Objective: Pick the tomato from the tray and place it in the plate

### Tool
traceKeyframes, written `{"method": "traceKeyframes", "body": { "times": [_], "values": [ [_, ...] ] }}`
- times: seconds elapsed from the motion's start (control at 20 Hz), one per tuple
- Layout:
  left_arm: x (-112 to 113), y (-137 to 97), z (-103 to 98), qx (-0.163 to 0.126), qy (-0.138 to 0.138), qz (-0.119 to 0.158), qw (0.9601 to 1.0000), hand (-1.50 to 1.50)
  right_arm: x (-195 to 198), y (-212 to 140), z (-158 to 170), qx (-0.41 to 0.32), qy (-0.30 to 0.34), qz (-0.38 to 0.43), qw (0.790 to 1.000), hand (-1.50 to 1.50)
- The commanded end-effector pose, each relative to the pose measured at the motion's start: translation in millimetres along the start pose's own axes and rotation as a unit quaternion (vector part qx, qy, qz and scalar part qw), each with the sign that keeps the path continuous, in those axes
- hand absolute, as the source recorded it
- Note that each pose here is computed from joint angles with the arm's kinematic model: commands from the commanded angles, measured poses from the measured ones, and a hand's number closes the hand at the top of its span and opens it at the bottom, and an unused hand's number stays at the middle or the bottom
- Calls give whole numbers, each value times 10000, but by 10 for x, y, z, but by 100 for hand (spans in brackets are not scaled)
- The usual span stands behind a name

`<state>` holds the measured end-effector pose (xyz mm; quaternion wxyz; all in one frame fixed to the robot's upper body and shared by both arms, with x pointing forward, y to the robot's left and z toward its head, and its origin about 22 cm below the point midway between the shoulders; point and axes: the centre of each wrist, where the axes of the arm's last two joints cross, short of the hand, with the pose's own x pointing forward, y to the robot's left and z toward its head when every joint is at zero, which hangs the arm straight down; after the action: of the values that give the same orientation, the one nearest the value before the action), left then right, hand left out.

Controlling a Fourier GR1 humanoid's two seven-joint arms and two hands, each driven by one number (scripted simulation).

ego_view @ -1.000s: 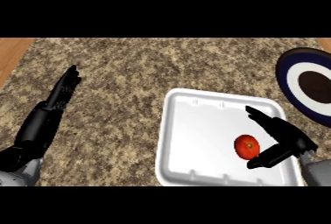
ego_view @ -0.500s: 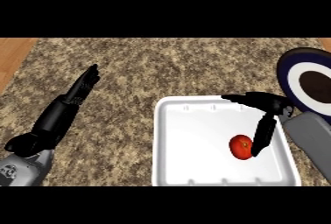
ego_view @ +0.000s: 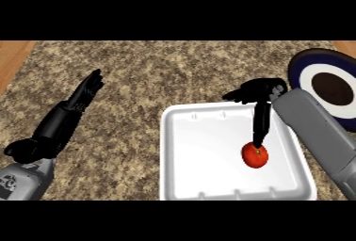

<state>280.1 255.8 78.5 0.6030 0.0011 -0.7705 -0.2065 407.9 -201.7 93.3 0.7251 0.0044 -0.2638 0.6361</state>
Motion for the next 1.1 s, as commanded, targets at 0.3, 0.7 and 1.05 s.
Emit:
{"method": "traceKeyframes", "body": {
  "times": [0.3, 0.7, 1.05],
  "values": [
    [26, 93, -66, 64, 76, -40, 9999, 0, 166, -383, 65, 1068, 1095, 428, 9873, -150],
    [-8, 159, 27, 18, 44, 29, 10000, 0, 146, -568, 81, 953, 1322, 45, 9866, -150],
    [-86, 163, -10, 29, -8, -11, 10000, 0, -50, -429, -119, 1365, 1152, 48, 9839, -150]
  ]
}}
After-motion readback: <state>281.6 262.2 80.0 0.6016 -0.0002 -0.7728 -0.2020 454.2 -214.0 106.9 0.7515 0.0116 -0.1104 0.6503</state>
